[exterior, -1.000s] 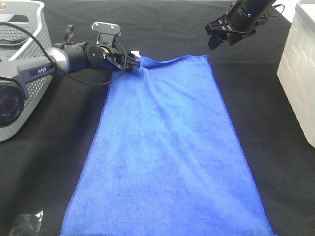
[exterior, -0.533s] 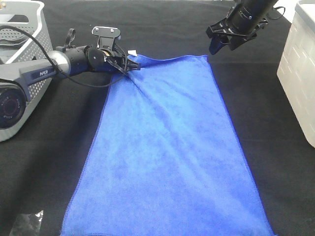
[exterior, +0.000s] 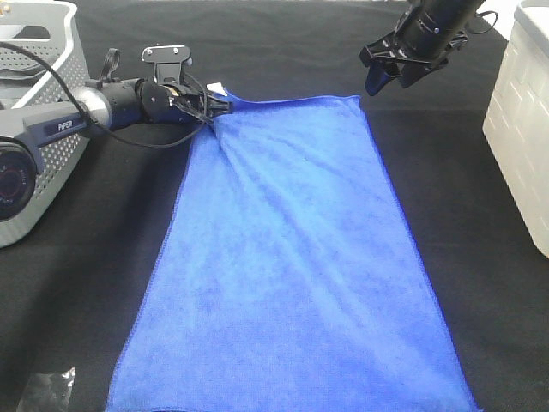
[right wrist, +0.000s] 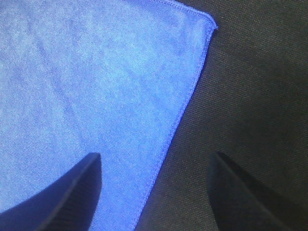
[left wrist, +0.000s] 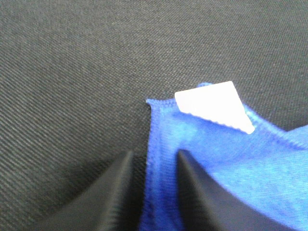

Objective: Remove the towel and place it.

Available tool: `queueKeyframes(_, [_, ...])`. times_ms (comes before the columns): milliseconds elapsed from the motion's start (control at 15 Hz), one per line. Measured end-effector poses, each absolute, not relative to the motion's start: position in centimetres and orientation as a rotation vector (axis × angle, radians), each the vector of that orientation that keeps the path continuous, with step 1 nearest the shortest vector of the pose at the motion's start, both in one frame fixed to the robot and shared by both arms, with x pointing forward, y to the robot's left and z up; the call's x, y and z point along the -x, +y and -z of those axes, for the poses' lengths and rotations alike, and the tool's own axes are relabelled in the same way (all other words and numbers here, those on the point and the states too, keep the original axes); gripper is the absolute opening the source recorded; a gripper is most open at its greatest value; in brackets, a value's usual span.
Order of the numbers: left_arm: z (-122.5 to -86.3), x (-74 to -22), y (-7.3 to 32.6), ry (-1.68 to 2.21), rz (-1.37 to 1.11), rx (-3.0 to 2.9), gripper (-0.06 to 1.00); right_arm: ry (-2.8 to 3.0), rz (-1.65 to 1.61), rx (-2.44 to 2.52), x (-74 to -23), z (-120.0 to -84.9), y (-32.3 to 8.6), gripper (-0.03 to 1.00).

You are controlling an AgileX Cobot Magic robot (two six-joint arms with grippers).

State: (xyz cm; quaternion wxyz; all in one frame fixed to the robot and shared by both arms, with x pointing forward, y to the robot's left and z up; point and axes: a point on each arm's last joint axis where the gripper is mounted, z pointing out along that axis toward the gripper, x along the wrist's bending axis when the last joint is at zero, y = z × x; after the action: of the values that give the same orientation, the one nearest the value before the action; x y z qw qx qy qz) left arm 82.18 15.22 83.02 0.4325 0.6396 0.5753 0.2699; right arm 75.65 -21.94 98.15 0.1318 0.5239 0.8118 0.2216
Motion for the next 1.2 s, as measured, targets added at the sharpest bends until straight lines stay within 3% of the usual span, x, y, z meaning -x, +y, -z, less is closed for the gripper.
queueKeyframes(200, [-83.3,-82.3,15.3,1.399,-0.716,-1.59,0.62,2.356,-0.643,-1.521,-75.7,-98.2,-21.9,0.61])
queueKeyframes(333, [-84.1,-82.4,15.3,1.388,-0.725,-1.579,0.71,2.355,-0.644,-1.52,-75.7,-98.2,-21.9,0.61])
queueKeyframes(667, [-90.7,-81.8,15.0,1.397,-0.658,-1.64,0.74,2.404,-0.601,-1.569,-75.1,-97.9,-21.9,0.61])
queueKeyframes(800, [-94.1,-80.5,15.0,1.438,-0.562,-1.746,0.74,2.383,-0.599,-1.631,-74.7,-98.8,-22.0,0.67])
queueKeyframes(1000, [-100.1,-78.0,15.3,1.461,-0.479,-1.87,0.78,2.322,-0.639,-1.696,-73.3,-103.0,-22.1,0.82])
queueKeyframes(1200, [-106.0,-75.8,16.4,1.447,-0.495,-1.898,0.79,2.273,-0.659,-1.71,-71.4,-107.4,-22.5,0.84])
